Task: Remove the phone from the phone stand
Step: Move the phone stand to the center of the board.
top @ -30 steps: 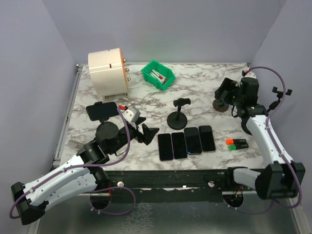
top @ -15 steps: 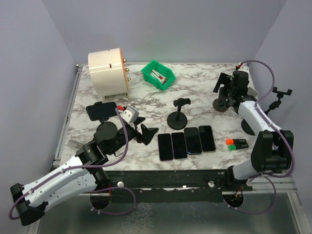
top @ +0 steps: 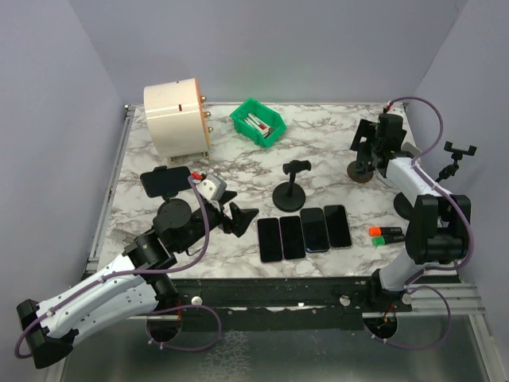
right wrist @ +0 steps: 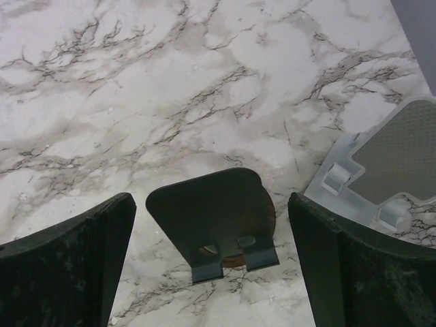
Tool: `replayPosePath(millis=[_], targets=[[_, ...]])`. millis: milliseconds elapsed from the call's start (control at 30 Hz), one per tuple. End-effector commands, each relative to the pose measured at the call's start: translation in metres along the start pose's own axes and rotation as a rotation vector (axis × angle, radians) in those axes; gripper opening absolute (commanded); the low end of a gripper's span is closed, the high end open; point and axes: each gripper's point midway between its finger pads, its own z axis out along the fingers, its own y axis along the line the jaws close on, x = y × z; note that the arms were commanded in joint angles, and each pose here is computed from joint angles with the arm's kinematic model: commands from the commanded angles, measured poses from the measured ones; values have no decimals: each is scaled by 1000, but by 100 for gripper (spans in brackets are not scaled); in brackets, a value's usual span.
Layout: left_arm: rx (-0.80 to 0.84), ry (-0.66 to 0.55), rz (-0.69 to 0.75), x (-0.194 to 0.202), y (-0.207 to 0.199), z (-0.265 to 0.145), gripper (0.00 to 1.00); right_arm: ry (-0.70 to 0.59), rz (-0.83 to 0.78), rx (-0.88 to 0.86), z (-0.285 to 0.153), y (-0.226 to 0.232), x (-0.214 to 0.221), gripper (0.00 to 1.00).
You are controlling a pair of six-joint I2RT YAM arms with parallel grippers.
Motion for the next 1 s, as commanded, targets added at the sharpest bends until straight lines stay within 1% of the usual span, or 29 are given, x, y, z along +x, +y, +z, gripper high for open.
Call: replayPosePath(millis=[0, 33, 300, 400, 533, 733, 833, 967], targets=[[0, -18, 8, -8, 0, -1, 82, -6, -20, 23, 9, -10, 3, 100], [0, -18, 9, -9, 0, -1, 82, -21, -23, 11, 12, -7, 0, 100], [-4, -17, 11, -8, 1, -1, 82, 21, -45, -16, 25, -3, 14, 100], [-3, -19, 11, -9, 1, -1, 82, 37, -48, -25, 28, -2, 18, 96], [-3, -20, 11, -9, 1, -2, 82, 46, -49, -35, 31, 1, 20, 85], [-3, -20, 12, -9, 1, -2, 82, -27, -11, -40, 23, 3, -5, 61], [-3, -17, 12, -8, 1, -1, 82, -64, 11, -26, 22, 3, -20, 54], [-13, -15, 16, -7, 3, -1, 82, -97, 21, 1, 29, 2, -39, 50]])
